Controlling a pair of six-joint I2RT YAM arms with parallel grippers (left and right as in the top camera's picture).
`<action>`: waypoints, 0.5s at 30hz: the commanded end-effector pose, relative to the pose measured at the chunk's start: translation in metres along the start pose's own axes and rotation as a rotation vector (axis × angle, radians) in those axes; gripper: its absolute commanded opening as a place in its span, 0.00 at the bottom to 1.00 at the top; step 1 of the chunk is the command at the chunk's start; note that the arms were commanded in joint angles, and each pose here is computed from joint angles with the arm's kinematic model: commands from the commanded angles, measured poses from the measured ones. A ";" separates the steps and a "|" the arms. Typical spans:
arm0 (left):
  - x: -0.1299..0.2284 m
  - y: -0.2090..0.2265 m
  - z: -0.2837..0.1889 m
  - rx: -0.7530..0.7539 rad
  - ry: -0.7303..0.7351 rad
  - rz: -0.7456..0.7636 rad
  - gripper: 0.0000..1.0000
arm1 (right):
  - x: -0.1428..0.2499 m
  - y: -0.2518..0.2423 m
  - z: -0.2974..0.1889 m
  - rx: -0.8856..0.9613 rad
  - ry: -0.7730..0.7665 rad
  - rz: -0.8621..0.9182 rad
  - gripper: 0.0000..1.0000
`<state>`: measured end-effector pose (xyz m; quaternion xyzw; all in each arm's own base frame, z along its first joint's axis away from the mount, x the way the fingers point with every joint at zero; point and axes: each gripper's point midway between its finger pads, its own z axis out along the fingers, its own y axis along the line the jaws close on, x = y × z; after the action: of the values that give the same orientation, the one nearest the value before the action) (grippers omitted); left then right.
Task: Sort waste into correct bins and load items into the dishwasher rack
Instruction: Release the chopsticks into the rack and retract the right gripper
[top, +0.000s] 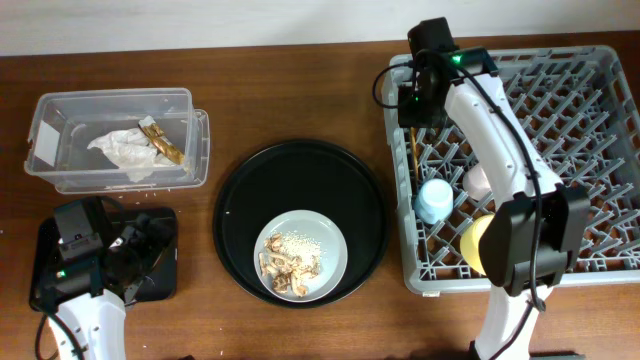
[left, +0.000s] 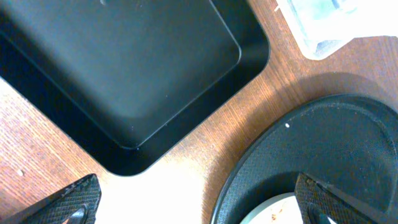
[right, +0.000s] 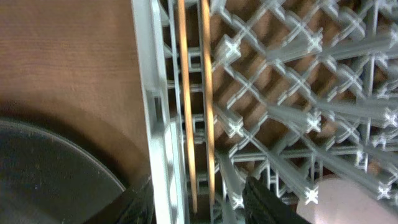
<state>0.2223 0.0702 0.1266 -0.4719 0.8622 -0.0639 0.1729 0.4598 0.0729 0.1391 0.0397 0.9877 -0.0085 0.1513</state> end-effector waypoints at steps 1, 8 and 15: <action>0.000 0.001 0.000 0.001 0.001 -0.016 0.99 | 0.007 -0.008 -0.061 -0.024 -0.063 0.101 0.48; 0.000 0.001 0.000 0.001 0.001 -0.016 0.99 | 0.109 -0.022 -0.199 -0.065 -0.066 0.041 0.47; 0.000 0.001 0.000 0.001 0.001 -0.016 0.99 | 0.194 -0.038 -0.218 -0.007 -0.145 0.102 0.61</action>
<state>0.2224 0.0702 0.1267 -0.4719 0.8622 -0.0640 0.1731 0.2160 0.0749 0.2996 0.0259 0.9766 0.0323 0.2109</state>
